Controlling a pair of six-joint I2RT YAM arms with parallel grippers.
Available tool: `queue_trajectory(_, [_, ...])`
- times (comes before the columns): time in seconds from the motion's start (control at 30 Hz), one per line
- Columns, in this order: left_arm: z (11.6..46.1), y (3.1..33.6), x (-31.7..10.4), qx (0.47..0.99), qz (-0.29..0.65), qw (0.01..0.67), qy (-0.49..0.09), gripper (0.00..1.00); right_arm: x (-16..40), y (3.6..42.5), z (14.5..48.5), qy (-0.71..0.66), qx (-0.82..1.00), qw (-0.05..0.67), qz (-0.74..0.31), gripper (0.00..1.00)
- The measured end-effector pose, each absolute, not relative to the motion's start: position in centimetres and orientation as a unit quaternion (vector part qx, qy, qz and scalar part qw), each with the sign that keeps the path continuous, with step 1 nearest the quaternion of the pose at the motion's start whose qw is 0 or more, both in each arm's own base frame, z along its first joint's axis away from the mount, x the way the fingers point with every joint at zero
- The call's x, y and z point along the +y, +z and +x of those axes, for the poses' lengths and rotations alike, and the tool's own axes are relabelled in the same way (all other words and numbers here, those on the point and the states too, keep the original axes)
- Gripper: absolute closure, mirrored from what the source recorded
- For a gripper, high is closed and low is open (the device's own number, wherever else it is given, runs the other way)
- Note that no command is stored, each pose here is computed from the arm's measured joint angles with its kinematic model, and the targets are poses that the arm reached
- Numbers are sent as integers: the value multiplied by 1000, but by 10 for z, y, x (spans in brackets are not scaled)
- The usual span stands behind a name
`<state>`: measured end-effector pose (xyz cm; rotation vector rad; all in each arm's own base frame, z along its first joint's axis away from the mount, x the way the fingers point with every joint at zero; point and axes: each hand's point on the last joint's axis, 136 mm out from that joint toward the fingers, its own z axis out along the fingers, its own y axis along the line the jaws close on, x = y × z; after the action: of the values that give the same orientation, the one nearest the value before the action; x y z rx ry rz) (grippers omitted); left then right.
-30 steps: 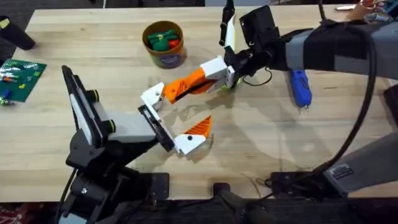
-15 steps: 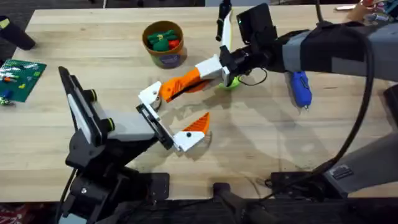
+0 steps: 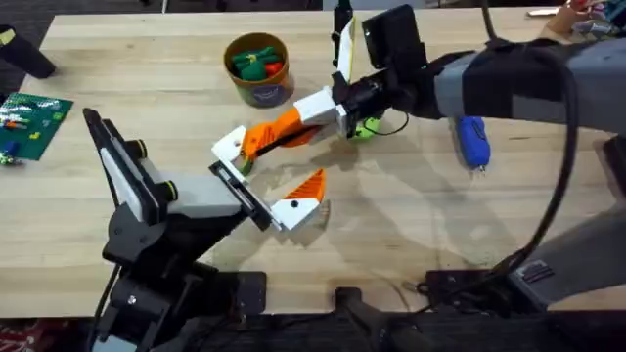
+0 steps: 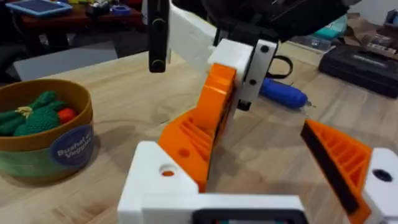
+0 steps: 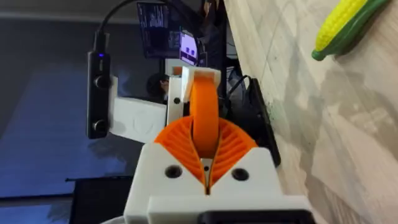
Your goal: Pick up the gripper from the table and insert it into the empty holder that is missing its gripper. Then pick up a screw, insert it into the mounting hole, and use the screwdriver to tighten it. Finally, clean up the table by picking up the vegetable and placing it into the bucket.
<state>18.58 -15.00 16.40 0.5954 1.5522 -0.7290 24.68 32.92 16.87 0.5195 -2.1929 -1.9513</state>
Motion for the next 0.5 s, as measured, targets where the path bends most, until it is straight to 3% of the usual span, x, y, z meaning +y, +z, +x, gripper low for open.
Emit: queue_trajectory(0.5, [188, 164, -147, 679, 247, 615, -316, 14, 337, 165, 253, -671, -713, 100, 179, 978])
